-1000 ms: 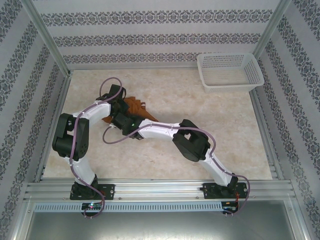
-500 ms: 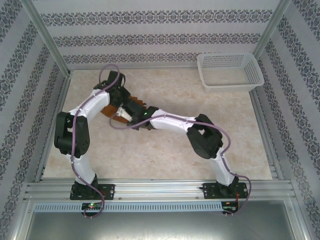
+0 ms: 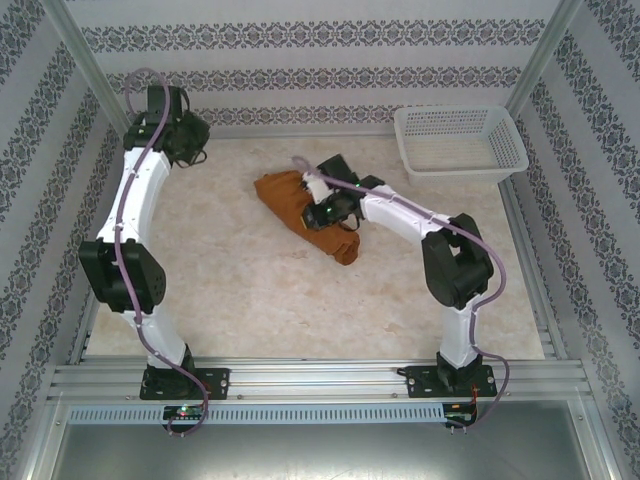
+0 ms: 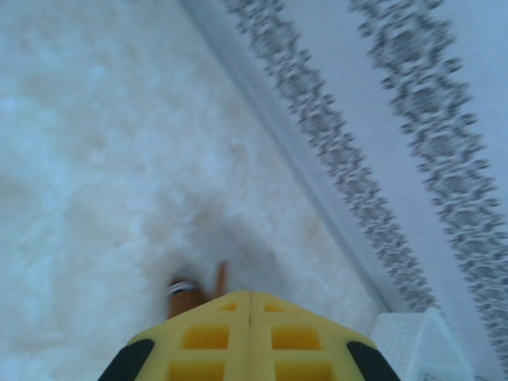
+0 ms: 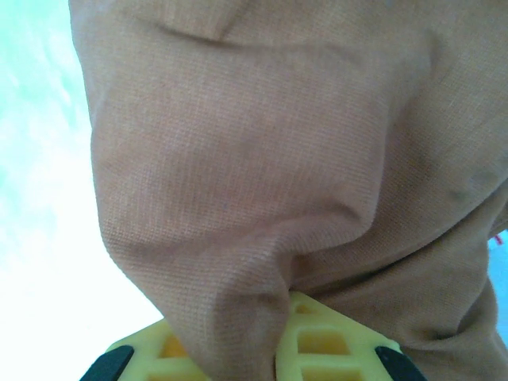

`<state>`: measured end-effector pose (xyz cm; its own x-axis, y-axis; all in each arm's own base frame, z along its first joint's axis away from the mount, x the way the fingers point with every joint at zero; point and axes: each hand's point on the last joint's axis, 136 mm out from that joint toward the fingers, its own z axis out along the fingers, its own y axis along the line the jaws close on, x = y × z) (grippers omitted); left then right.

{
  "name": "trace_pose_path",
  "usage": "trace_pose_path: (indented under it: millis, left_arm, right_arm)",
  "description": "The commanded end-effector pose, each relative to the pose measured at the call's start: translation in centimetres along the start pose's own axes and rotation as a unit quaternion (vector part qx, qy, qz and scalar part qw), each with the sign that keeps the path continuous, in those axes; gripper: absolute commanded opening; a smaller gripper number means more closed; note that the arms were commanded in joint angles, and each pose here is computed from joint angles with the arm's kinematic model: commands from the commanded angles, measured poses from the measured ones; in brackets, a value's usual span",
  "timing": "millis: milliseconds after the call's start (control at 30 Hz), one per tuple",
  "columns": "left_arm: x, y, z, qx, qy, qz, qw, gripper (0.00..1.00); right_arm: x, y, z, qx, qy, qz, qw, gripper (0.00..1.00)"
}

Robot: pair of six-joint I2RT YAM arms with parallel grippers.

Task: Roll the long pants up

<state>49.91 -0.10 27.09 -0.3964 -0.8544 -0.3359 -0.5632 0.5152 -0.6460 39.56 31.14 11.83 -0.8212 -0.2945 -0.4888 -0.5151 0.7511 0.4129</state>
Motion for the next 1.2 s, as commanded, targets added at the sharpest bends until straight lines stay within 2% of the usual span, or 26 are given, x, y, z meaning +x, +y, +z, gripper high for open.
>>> trace_pose_path:
  millis: [0, 267, 667, 900, 1033, 1167]
  left_arm:
    - [0.7, 3.0, -1.1, -0.022, 0.009, -0.004, 1.0, 0.0]
    - [2.9, 7.0, -1.1, -0.048, 0.028, -0.008, 0.998, 0.0]
    - [3.8, 8.1, -0.6, -0.058, 0.045, -0.003, 0.997, 0.0]
    - [4.0, 8.7, -0.1, -0.067, 0.053, 0.003, 0.996, 0.0]
    - [4.3, 9.0, 0.3, -0.07, 0.058, 0.003, 0.996, 0.0]
    - [4.4, 9.4, 0.8, -0.074, 0.064, 0.005, 0.995, 0.0]
  right_arm:
    - [-4.4, 0.7, -2.9, -0.09, -0.05, 0.095, 0.99, 0.0]
    - [-10.5, -3.5, -6.7, -0.173, -0.16, 0.207, 0.95, 0.0]
    - [-18.4, -7.3, -16.7, -0.207, -0.31, 0.24, 0.896, 0.0]
    - [-22.3, -10.4, -25.4, -0.181, -0.398, 0.237, 0.868, 0.0]
    - [-22.3, -12.5, -30.1, -0.126, -0.442, 0.241, 0.855, 0.0]
    - [-20.8, -14.8, -33.8, -0.05, -0.477, 0.26, 0.838, 0.0]
